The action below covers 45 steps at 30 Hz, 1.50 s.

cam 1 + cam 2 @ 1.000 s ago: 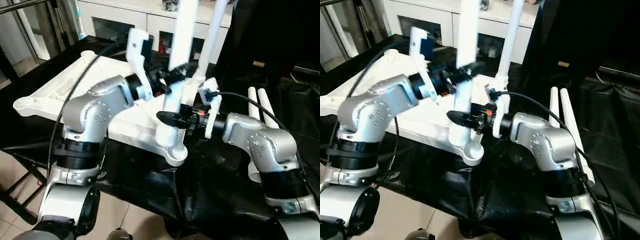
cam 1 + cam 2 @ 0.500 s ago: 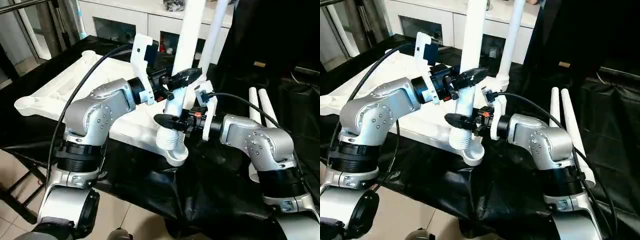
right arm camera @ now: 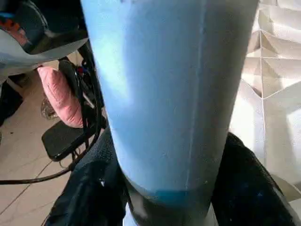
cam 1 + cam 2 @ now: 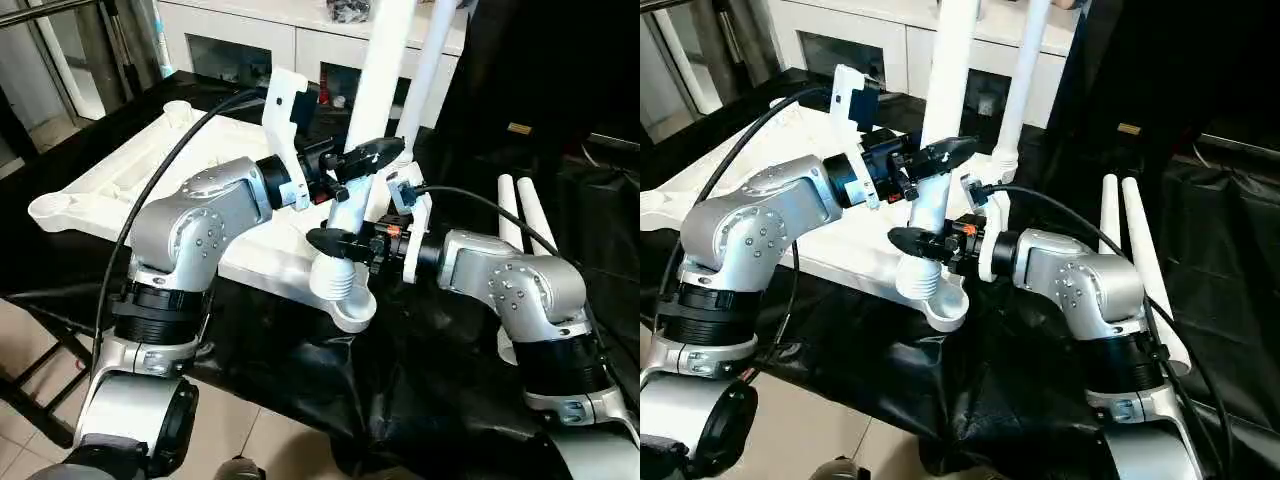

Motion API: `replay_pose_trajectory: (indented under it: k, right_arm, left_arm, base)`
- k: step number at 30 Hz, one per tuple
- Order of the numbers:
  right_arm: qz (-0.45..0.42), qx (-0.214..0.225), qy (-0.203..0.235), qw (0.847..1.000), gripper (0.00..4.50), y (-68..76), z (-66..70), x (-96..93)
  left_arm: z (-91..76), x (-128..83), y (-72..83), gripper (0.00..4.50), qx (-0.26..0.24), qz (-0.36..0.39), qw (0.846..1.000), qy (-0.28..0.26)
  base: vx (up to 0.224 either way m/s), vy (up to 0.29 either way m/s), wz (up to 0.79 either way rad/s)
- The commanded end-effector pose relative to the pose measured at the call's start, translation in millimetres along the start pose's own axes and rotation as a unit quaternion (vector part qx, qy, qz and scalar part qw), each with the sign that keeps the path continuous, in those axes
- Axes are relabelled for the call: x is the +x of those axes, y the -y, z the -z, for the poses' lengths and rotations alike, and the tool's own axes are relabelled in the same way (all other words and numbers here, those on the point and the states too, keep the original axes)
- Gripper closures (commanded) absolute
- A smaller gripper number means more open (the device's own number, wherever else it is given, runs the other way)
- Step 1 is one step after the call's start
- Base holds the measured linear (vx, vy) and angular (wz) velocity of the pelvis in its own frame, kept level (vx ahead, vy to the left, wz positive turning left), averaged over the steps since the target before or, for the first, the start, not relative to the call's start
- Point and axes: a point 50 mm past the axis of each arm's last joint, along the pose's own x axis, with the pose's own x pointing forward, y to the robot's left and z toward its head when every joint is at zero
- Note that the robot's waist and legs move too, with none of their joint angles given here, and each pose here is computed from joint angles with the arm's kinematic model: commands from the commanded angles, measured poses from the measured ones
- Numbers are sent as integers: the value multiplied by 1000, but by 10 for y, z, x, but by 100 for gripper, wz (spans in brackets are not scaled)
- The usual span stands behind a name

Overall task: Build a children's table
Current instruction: Pick table leg, then insert table leg to table base

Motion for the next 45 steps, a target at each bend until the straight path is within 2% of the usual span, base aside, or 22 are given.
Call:
replay_pose_trajectory:
  k: [1,7,10,12,14,15,16,17,18,19,21,23,24,25,29,31,35,37,38,41,45]
  right_arm:
    - [46,8,25,999,255,97,-51,-58]
    - [72,17,57,996,262,145,-77,-71]
    - [87,21,68,994,262,182,-83,-100]
    - [109,27,75,991,262,231,-86,-136]
    - [141,27,78,987,262,297,-75,-190]
    - [158,20,79,984,262,330,-70,-220]
    - [162,17,80,983,262,337,-70,-225]
    - [199,-6,81,977,262,399,-67,-268]
    - [215,-18,79,973,262,431,-58,-291]
    - [215,-18,79,973,262,431,-58,-291]
    - [245,-44,83,965,262,492,-44,-339]
    - [258,-54,75,962,262,522,6,-389]
    - [258,-54,75,962,262,522,6,-389]
    - [260,-57,72,961,262,519,32,-408]
    - [262,-61,72,960,262,507,69,-417]
    - [263,-65,75,960,262,510,93,-407]
    - [263,-68,76,960,262,509,93,-404]
    - [262,-69,75,960,262,510,95,-407]
    - [262,-69,75,960,262,510,95,-407]
    - [263,-70,74,959,262,514,103,-416]
    - [265,-69,75,959,262,522,109,-424]
  left_arm:
    - [-51,-4,-4,179,19,-8,999,25]
    - [-124,-126,-167,170,23,-59,993,97]
    - [-90,-210,-227,170,21,-65,993,95]
    - [11,-286,-281,170,30,-58,996,60]
    - [268,-373,-344,170,96,-43,993,-46]
    - [416,-424,-373,170,132,-29,986,-102]
    - [438,-431,-377,170,137,-26,984,-110]
    - [619,-508,-408,170,173,-1,969,-176]
    - [709,-551,-415,170,184,20,960,-208]
    - [709,-551,-415,170,184,20,960,-208]
    - [821,-613,-427,170,195,51,946,-253]
    - [941,-683,-465,170,209,80,926,-305]
    - [941,-683,-465,170,209,80,926,-305]
    - [1004,-710,-511,197,225,87,912,-331]
    - [1085,-695,-619,209,256,78,895,-358]
    - [1149,-696,-694,245,273,88,877,-386]
    - [1162,-704,-740,255,274,88,869,-403]
    - [1178,-735,-766,267,273,99,860,-420]
    - [1178,-735,-766,288,273,99,860,-420]
    - [1200,-786,-774,305,263,116,852,-438]
    - [1191,-807,-789,331,243,129,858,-434]
  base:
    - [0,0,0]
    - [0,0,0]
    - [0,0,0]
    - [0,0,0]
    - [0,0,0]
    - [0,0,0]
    - [0,0,0]
    - [0,0,0]
    - [0,0,0]
    - [0,0,0]
    - [0,0,0]
    - [0,0,0]
    - [0,0,0]
    - [0,0,0]
    - [0,0,0]
    - [0,0,0]
    - [0,0,0]
    - [0,0,0]
    - [0,0,0]
    - [0,0,0]
    - [0,0,0]
